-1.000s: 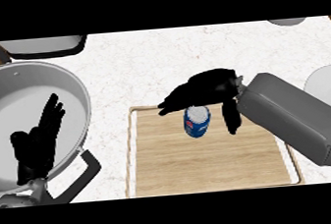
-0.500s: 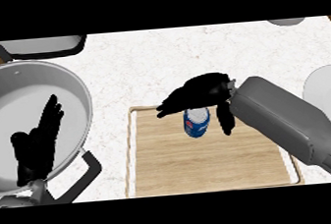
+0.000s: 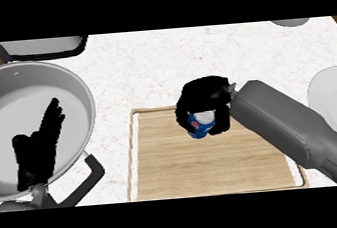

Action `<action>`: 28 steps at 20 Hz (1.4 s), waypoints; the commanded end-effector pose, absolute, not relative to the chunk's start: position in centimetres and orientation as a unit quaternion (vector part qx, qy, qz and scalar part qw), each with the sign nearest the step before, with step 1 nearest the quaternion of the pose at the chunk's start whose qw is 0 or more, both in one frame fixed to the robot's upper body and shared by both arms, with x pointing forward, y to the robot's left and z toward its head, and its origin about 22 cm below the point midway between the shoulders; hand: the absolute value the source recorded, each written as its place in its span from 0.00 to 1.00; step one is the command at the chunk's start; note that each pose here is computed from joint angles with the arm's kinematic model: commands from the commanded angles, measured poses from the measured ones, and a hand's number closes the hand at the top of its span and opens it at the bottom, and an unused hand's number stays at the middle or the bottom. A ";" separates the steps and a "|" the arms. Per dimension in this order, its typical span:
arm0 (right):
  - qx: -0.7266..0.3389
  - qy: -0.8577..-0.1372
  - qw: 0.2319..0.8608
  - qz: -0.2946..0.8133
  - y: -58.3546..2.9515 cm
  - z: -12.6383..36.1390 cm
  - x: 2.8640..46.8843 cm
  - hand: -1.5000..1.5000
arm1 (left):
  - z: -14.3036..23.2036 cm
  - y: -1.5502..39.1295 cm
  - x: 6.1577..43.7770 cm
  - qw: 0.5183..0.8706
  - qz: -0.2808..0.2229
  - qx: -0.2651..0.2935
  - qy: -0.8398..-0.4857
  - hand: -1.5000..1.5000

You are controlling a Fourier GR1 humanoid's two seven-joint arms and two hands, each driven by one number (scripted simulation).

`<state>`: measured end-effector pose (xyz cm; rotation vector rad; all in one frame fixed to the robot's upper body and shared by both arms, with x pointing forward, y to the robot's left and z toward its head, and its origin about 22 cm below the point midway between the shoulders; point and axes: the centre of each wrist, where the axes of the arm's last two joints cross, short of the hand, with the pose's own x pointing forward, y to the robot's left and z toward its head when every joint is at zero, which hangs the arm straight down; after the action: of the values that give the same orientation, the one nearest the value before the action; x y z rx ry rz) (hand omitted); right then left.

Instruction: Pick the can from the tray and place it in the plate

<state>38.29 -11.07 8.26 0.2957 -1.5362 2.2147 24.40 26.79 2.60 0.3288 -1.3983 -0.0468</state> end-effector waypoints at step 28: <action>-0.577 -0.564 0.565 0.172 -32.5 13.5 37.8 1.00 | -0.3 26.2 21.8 0.796 0.018 0.144 -0.588 0.50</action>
<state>38.78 -32.18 12.42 -1.2867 -1.3774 0.5242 22.05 29.09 2.34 0.3940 -1.3492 0.0356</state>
